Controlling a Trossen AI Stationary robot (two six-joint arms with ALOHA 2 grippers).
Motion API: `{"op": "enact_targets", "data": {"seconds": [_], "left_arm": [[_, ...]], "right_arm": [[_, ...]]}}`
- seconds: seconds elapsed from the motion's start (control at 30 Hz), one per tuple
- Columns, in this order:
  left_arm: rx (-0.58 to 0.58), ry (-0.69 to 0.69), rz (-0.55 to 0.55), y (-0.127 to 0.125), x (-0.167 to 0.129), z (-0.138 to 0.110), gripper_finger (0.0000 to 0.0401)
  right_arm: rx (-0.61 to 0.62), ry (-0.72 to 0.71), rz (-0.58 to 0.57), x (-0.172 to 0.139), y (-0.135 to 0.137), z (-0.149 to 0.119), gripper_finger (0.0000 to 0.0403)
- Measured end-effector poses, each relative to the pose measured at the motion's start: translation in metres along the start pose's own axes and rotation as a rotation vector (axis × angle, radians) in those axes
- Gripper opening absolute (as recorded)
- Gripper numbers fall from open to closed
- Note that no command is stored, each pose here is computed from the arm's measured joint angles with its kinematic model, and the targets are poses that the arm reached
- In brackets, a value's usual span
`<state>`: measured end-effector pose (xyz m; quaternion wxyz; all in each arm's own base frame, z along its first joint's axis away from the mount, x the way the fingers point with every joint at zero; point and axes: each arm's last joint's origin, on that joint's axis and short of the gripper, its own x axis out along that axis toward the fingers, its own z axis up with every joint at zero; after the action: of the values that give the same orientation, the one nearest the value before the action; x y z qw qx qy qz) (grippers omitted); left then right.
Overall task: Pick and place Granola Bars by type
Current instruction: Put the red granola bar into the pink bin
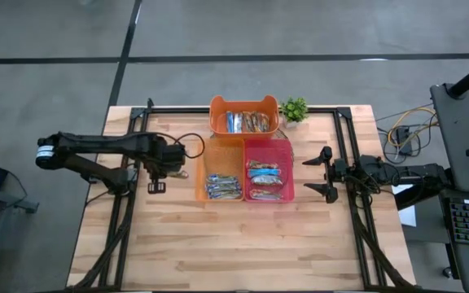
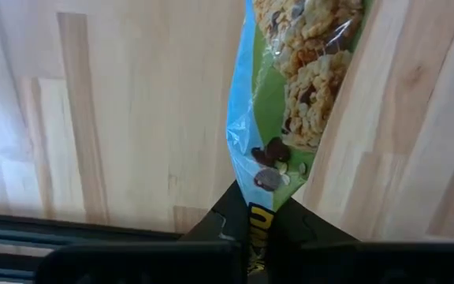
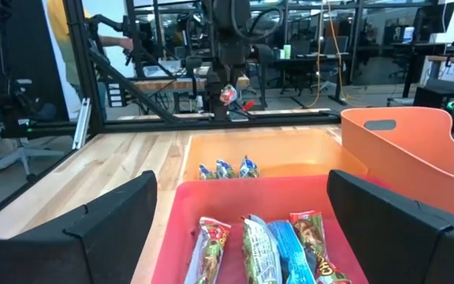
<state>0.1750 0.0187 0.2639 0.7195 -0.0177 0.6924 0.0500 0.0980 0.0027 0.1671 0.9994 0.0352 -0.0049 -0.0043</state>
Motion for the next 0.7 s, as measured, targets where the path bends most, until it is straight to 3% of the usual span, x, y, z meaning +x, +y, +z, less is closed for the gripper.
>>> {"op": "enact_targets", "data": {"seconds": [0.27, 0.7], "left_arm": [[0.003, -0.057, -0.003, -0.001, -0.023, 0.028, 0.0000], [0.069, -0.077, 0.034, 0.001, -0.044, 0.124, 0.0000]], "right_arm": [[0.000, 0.000, 0.000, 0.000, 0.000, 0.000, 0.0359], [-0.002, 0.000, -0.001, 0.000, 0.000, 0.000, 0.0359]]}}
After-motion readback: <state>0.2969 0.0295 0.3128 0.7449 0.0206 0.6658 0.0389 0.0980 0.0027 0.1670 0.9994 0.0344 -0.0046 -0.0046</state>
